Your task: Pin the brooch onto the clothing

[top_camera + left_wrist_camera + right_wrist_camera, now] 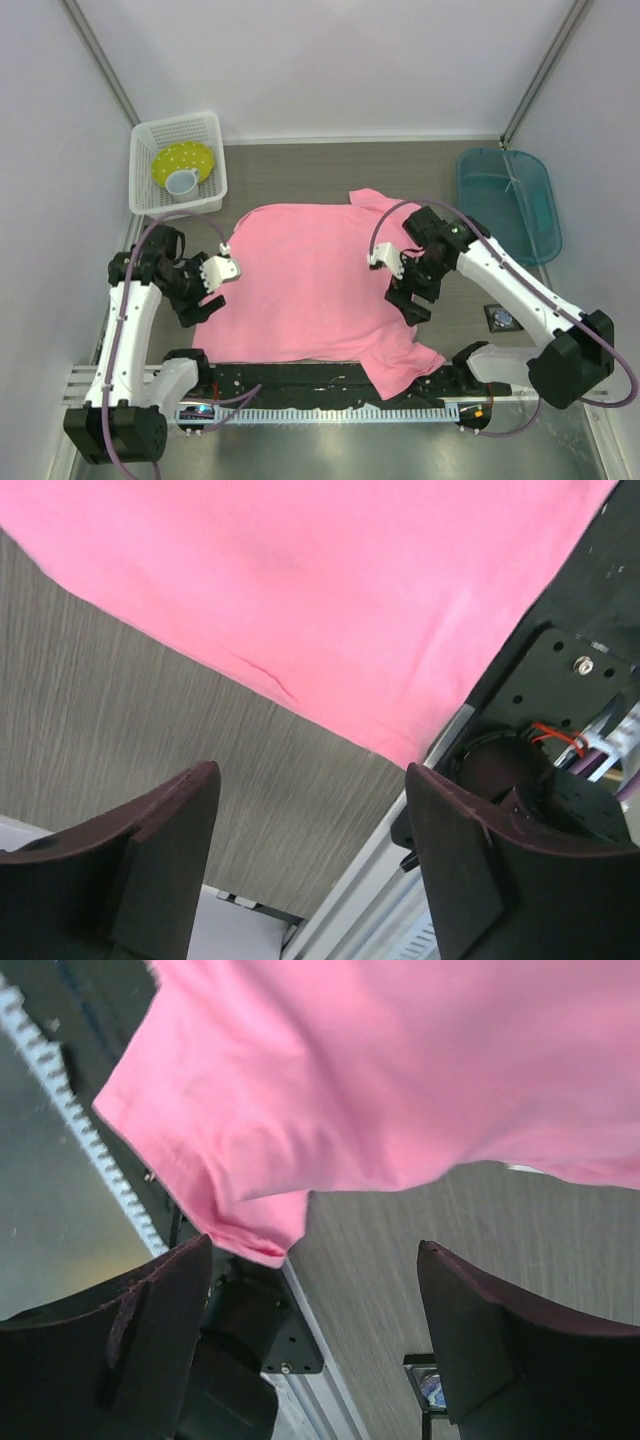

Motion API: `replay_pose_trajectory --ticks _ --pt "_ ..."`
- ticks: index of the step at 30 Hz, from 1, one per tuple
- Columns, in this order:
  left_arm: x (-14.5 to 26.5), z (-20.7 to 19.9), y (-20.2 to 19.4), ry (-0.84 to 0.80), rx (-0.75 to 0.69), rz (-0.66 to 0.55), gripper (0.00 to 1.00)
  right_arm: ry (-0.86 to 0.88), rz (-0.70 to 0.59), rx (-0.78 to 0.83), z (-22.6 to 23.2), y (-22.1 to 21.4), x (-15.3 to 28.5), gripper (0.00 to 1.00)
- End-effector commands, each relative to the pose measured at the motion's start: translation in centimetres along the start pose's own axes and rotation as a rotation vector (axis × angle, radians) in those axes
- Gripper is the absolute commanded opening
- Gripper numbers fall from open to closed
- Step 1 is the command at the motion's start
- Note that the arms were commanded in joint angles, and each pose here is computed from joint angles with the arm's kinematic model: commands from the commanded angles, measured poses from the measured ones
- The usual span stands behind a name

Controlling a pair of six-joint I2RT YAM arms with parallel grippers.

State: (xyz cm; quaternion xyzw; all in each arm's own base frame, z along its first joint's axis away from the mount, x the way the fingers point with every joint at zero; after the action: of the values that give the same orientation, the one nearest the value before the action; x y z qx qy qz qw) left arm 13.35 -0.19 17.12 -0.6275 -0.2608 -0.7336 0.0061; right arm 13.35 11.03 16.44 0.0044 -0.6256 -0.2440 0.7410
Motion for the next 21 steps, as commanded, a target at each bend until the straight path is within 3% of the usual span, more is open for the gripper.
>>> replay_pose_trajectory --ticks 1,5,12,17,21 --pt "0.8 0.8 2.1 -0.075 0.111 -0.06 0.81 -0.192 -0.151 -0.21 -6.6 2.5 1.7 0.87" --pt "-0.3 6.4 6.0 0.052 0.219 -0.188 0.81 -0.361 -0.193 -0.462 -12.8 2.4 2.1 0.84" --pt "-3.7 11.3 11.2 0.074 0.386 -0.199 0.74 -0.558 -0.159 -0.582 -20.9 3.5 0.2 0.76" --pt "-4.6 12.2 11.0 0.099 0.47 -0.169 0.71 -0.512 -0.096 -0.638 -25.0 4.5 -4.3 0.65" --pt "-4.0 11.9 9.9 0.121 0.518 -0.17 0.68 -0.514 -0.087 -0.605 -27.3 7.7 -6.9 0.59"
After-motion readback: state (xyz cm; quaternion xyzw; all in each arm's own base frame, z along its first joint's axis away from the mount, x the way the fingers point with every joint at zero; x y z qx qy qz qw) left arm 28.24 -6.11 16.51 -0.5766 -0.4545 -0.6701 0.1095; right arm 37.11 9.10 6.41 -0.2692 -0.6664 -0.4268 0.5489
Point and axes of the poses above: each gripper's point midway between its finger pads, its own x axis back along the fingers, its own z axis along the line the jaws close on, y = z × x, the point moved 4 cm from there along x, back along the fingers, and after that the axes turned 2 degrees about -x, right-handed, at the moved point
